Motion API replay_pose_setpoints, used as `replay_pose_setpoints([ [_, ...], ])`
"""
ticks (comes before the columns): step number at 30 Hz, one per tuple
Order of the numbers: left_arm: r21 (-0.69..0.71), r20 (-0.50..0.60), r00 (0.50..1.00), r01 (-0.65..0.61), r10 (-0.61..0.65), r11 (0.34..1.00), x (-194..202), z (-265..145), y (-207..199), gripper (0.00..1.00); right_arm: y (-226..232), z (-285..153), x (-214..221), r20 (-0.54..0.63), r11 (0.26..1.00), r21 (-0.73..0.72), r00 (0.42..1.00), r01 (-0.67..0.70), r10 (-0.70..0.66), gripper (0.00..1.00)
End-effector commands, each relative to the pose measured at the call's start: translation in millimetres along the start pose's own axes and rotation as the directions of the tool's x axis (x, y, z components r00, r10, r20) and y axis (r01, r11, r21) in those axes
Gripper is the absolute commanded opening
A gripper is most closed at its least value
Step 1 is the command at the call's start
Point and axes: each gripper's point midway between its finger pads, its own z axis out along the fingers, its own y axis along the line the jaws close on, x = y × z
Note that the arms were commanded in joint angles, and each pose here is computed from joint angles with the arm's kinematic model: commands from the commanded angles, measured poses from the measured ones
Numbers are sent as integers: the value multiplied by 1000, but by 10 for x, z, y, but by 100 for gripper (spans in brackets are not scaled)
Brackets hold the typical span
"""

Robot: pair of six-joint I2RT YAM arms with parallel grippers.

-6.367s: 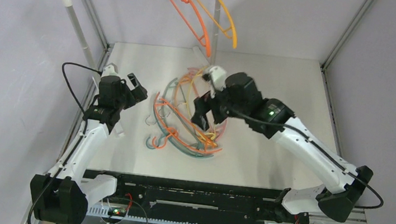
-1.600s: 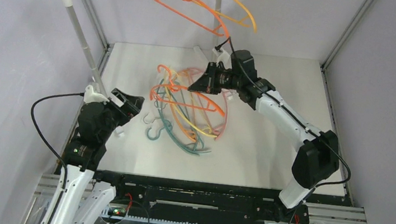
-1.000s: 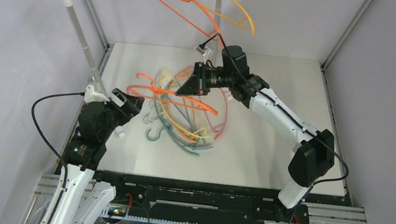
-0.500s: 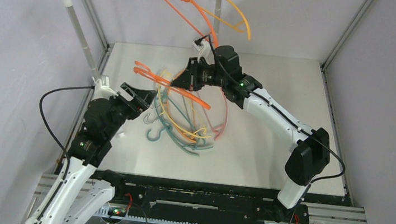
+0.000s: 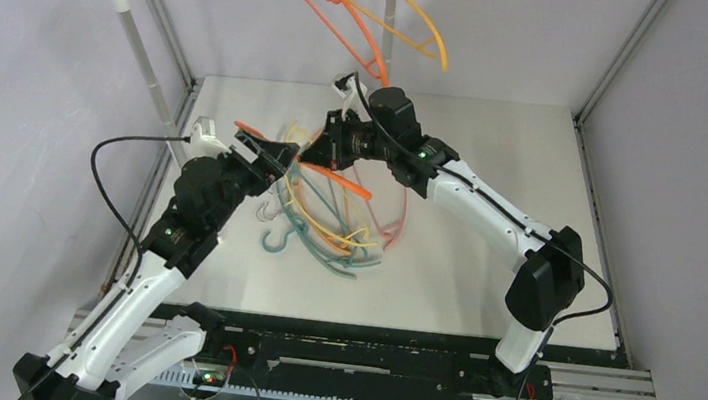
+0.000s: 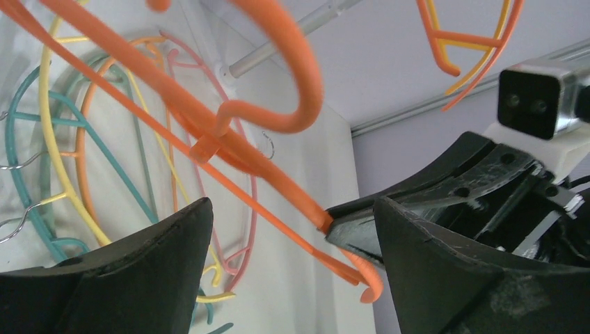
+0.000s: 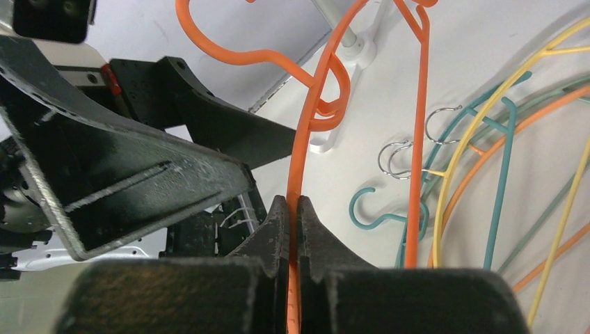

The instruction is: Organize the hangers

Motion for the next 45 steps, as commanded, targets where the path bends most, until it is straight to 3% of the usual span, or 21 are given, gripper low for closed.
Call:
replay_pose_setpoints([
  [1,97,107,994,8,-18,995,-352,2,-428,89,356,-222,-325,93,993,-58,991,100,-95,0],
  [11,92,78,997,-11,4,996,-255,237,-499,86,589,-363,-416,117,986,-79,983,148,-138,0],
  [15,87,69,997,-31,26,996,-217,290,-508,80,763,-425,-445,125,978,-117,980,173,-158,0],
  [23,85,58,997,-55,50,995,-193,376,-528,37,926,-539,-517,145,966,-130,968,222,-203,0],
  [27,57,51,996,-82,79,995,-215,405,-526,6,938,-561,-521,147,965,-126,966,230,-211,0],
  [29,35,54,992,-117,115,992,-261,402,-530,1,939,-581,-531,150,965,-121,965,234,-216,0],
  [33,-44,83,973,-211,214,977,-452,347,-517,0,906,-640,-552,156,965,-99,962,241,-224,1],
  [35,-100,98,959,-258,267,961,-573,311,-489,0,884,-686,-566,158,967,-98,963,234,-217,4],
  [39,-212,116,933,-311,340,926,-775,212,-381,0,800,-788,-596,158,974,-100,969,205,-187,26],
  [45,-355,110,890,-381,443,854,-1050,55,-251,0,698,-1006,-662,174,979,-83,970,186,-170,47],
])
